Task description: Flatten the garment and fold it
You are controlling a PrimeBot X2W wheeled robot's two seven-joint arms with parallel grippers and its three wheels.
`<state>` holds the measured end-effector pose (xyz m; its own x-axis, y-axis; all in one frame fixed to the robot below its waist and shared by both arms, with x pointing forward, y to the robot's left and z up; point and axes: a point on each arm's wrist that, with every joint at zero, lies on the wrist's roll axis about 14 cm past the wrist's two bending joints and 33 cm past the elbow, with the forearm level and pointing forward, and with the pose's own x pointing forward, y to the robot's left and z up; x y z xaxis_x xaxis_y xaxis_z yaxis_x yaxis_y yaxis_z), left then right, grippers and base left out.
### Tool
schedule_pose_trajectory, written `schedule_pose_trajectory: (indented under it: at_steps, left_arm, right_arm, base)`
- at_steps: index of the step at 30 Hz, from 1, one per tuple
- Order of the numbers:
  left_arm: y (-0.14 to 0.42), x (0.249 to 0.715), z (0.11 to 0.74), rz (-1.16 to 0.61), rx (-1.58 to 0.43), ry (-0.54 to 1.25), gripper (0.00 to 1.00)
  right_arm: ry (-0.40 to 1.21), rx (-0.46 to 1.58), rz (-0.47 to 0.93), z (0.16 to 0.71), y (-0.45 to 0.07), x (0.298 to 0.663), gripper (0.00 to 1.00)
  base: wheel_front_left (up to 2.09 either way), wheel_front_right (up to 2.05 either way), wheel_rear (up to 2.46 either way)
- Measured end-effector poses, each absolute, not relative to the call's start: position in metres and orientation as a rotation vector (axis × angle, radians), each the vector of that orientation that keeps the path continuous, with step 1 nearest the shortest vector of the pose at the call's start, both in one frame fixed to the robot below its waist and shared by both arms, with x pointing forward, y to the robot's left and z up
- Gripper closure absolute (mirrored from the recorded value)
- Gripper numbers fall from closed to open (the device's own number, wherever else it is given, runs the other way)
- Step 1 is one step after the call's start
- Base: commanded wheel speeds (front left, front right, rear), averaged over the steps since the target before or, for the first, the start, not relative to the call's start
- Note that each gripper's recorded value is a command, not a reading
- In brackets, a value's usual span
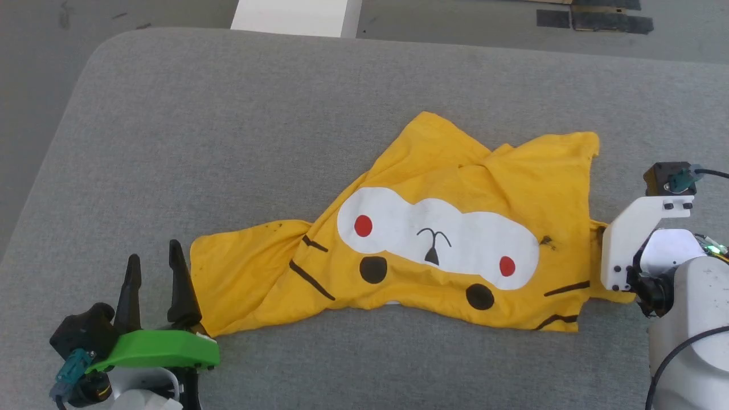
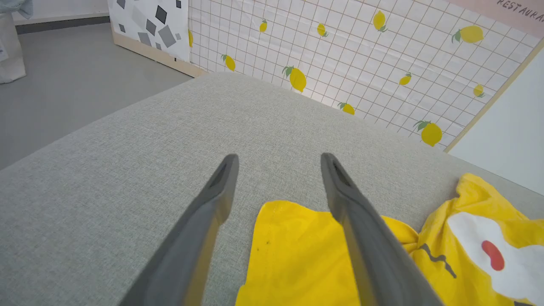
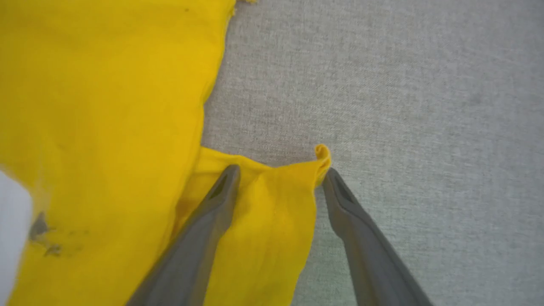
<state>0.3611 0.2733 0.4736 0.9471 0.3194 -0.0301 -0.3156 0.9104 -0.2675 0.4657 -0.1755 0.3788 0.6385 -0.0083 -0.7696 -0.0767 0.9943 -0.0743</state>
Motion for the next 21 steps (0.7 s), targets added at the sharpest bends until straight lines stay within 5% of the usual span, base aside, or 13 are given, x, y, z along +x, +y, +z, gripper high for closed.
schedule_pose_trajectory:
  at_steps: [3, 4, 5, 6, 14, 21]
  left_arm:
    - [0.276, 0.359, 0.470, 0.335, -0.274, -0.004, 0.00]
    - [0.277, 0.358, 0.469, 0.339, -0.274, -0.001, 0.00]
    - [0.277, 0.358, 0.468, 0.341, -0.275, 0.002, 0.00]
    - [0.277, 0.358, 0.467, 0.341, -0.275, 0.003, 0.00]
    - [0.271, 0.360, 0.472, 0.320, -0.290, -0.011, 0.00]
    - [0.258, 0.365, 0.477, 0.278, -0.307, -0.027, 0.00]
  right_arm:
    - [0.908, -0.113, 0.044, 0.372, -0.174, 0.465, 0.00]
    - [0.913, -0.105, 0.043, 0.371, -0.174, 0.465, 0.22]
    - [0.912, -0.099, 0.047, 0.371, -0.173, 0.466, 0.83]
    - [0.904, -0.094, 0.050, 0.372, -0.172, 0.467, 1.00]
    - [0.721, 0.061, -0.002, 0.410, -0.190, 0.472, 1.00]
    - [0.825, 0.151, -0.155, 0.384, -0.247, 0.383, 1.00]
  base:
    - [0.00, 0.00, 0.00]
    - [0.00, 0.00, 0.00]
    - [0.00, 0.00, 0.00]
    - [0.00, 0.00, 0.00]
    - [0.00, 0.00, 0.00]
    - [0.00, 0.00, 0.00]
